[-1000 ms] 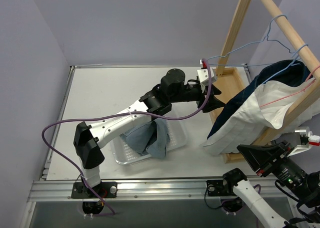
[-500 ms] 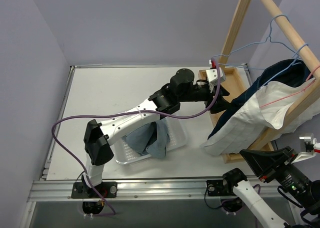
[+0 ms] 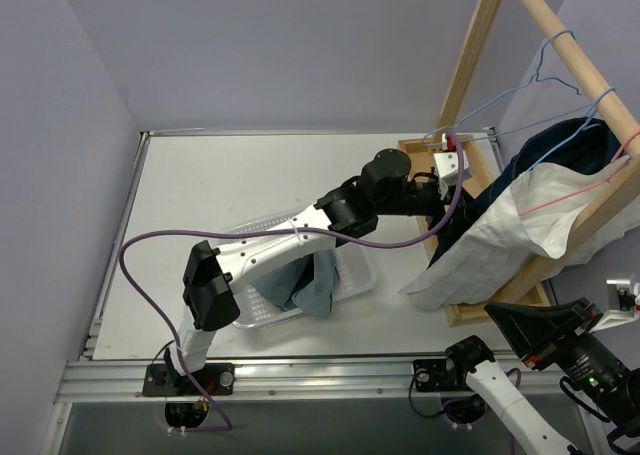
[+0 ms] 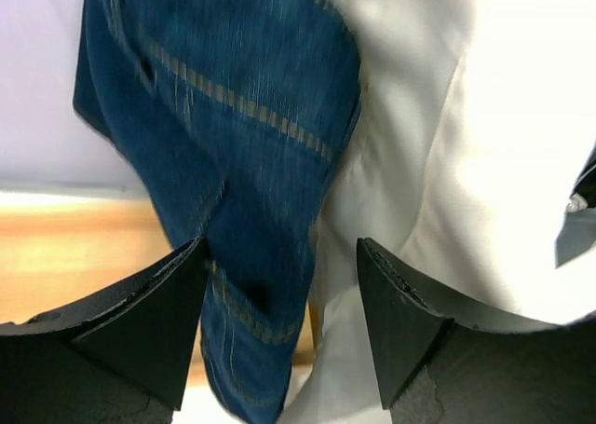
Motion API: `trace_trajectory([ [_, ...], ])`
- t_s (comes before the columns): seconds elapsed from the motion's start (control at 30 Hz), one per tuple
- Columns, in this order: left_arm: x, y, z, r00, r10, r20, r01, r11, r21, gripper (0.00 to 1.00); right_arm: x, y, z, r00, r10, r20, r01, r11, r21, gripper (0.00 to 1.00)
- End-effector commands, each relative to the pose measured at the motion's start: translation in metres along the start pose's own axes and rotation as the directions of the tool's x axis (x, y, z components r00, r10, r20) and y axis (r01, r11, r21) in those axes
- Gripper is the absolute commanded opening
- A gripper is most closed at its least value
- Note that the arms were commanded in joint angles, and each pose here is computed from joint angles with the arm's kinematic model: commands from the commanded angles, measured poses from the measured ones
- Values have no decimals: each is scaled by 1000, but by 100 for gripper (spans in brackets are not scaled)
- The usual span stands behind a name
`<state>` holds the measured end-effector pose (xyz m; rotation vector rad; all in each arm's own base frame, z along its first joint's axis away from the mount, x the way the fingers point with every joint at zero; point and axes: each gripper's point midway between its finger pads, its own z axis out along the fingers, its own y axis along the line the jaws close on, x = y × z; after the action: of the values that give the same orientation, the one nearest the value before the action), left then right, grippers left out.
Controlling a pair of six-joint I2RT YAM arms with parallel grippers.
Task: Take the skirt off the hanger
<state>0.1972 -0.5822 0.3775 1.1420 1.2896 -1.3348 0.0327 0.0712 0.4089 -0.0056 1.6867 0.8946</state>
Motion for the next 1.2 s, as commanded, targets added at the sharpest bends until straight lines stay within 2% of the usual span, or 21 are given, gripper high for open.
trace_trajectory([
  [0.0, -30, -3, -25, 999, 33, 36, -30, 997, -76, 73, -6, 1, -3, 1000, -6, 29, 7, 1000, -5, 3],
  [0.13, -26, -12, -38, 1000, 21, 20, -19, 997, -69, 75, -5, 1, 1, 1000, -8, 26, 8, 1000, -11, 4],
  [0.27, -38, -27, -37, 998, 39, 56, -40, 999, 17, 76, -6, 2, 4, 1000, -6, 30, 7, 1000, -18, 4],
  [0.37, -37, -24, -28, 999, 36, 28, -36, 999, 23, 77, -8, 4, 4, 999, 1, 36, 0, 1000, -28, 4],
  [0.4, -25, -21, -21, 1000, 20, -3, -20, 999, 33, 78, -9, 5, 4, 999, 3, 36, -2, 999, -32, 4],
  [0.43, -35, -23, -19, 1000, 25, 15, -25, 999, 46, 78, -10, 6, 4, 999, 2, 41, -1, 999, -35, 4],
  [0.5, -23, -21, -9, 1000, 5, -4, -5, 997, 73, 78, -14, 7, 2, 999, 1, 53, 1, 999, -32, 4],
  [0.57, -33, -23, -3, 1000, 2, 17, -3, 996, 91, 78, -16, 7, 2, 998, 0, 57, 2, 1000, -24, 4],
  [0.63, -25, -21, 6, 1000, -15, 4, 14, 995, 100, 78, -17, 7, 1, 998, 0, 59, 2, 1000, -25, 4],
  [0.67, -37, -23, 7, 1000, -1, 31, -2, 995, 104, 78, -16, 7, 1, 999, 1, 52, 1, 1000, -21, 4],
  [0.73, -28, -20, 16, 1000, -7, 14, 6, 995, 103, 78, -17, 7, -1, 998, 1, 58, 0, 1000, -21, 4],
  [0.77, -42, -22, 16, 999, 9, 39, -13, 994, 106, 78, -17, 7, -2, 998, 2, 58, -1, 1000, -17, 4],
  [0.83, -29, -17, 24, 1000, -2, 8, 1, 995, 100, 77, -20, 8, -4, 998, 2, 68, -1, 1000, -16, 4],
  [0.87, -41, -18, 23, 999, 14, 33, -17, 995, 99, 77, -20, 8, -5, 998, 2, 67, -1, 1000, -18, 4],
  [0.9, -31, -15, 28, 1000, 4, 11, -5, 995, 96, 73, -21, 9, -6, 997, 0, 72, 1, 1000, -19, 4],
  [0.93, -32, -14, 29, 1000, 9, 13, -10, 995, 94, 57, -20, 8, -5, 998, 1, 67, 0, 1000, -14, 4],
  [1.0, -34, -12, 31, 1000, 17, 23, -19, 996, 86, 39, -19, 6, -6, 998, 1, 67, -1, 1000, -10, 4],
  [1.03, -37, -11, 31, 999, 22, 29, -24, 997, 79, 25, -18, 5, -5, 998, 2, 64, -2, 1000, -6, 4],
  [1.07, -38, -8, 31, 999, 23, 35, -25, 998, 54, 2, -17, 4, -6, 998, 2, 64, -2, 1000, -6, 4],
  [1.17, -57, -8, 27, 995, 50, 83, -53, 998, 31, 2, -15, 3, -6, 998, 4, 65, -3, 1000, -4, 4],
])
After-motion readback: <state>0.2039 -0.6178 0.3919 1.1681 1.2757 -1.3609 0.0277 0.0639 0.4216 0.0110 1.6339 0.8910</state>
